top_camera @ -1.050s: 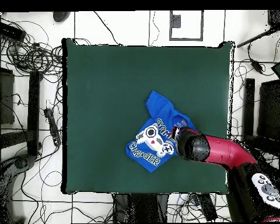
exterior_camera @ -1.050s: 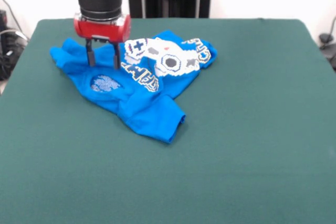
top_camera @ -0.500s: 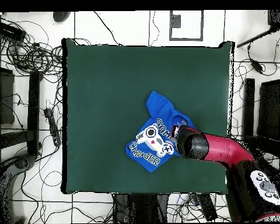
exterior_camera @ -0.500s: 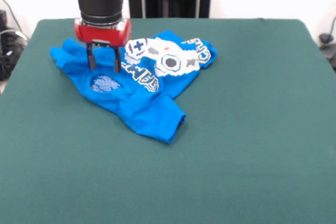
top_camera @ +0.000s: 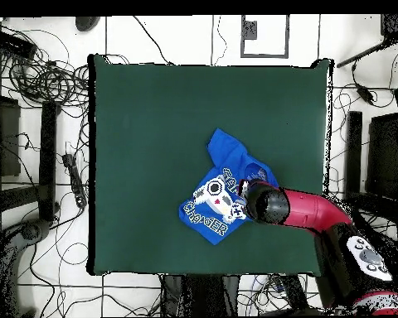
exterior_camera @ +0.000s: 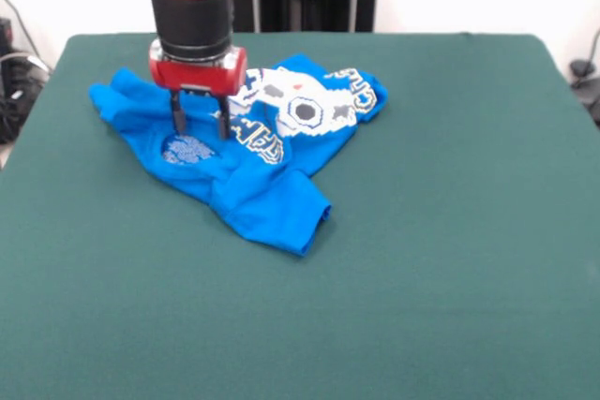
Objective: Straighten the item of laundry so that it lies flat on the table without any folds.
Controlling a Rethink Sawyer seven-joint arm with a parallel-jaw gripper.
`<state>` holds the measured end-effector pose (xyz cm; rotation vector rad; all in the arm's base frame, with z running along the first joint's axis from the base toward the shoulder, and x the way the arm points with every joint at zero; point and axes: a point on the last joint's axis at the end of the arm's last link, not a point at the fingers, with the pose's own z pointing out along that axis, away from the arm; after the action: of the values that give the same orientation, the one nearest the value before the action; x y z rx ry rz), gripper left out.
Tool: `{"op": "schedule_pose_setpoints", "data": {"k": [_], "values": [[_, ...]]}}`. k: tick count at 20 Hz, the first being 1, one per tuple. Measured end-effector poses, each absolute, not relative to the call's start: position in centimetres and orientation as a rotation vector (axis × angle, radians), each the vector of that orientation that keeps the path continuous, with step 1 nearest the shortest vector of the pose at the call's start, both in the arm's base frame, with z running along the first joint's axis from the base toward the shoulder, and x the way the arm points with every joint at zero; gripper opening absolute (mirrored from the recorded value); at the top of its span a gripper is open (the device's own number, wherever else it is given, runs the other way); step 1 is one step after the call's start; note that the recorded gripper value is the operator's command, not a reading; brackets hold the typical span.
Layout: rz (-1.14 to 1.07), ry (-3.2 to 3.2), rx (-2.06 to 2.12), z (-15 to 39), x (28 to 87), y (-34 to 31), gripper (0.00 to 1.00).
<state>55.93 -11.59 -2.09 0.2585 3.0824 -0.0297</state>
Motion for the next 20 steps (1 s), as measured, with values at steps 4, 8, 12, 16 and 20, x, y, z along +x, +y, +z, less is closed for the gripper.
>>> {"op": "schedule_pose_setpoints", "data": {"k": [4,8,12,16,20], "values": [[-0.021,3.086,0.238,-2.8,56.5,-10.4,1.0],[-0.017,3.087,0.221,-3.1,56.8,-9.5,1.0],[-0.016,3.085,0.221,-2.9,57.0,-9.3,1.0],[-0.017,3.075,0.236,-2.4,57.4,-9.5,1.0],[-0.027,3.064,0.253,-1.6,57.9,-10.2,1.0]]}}
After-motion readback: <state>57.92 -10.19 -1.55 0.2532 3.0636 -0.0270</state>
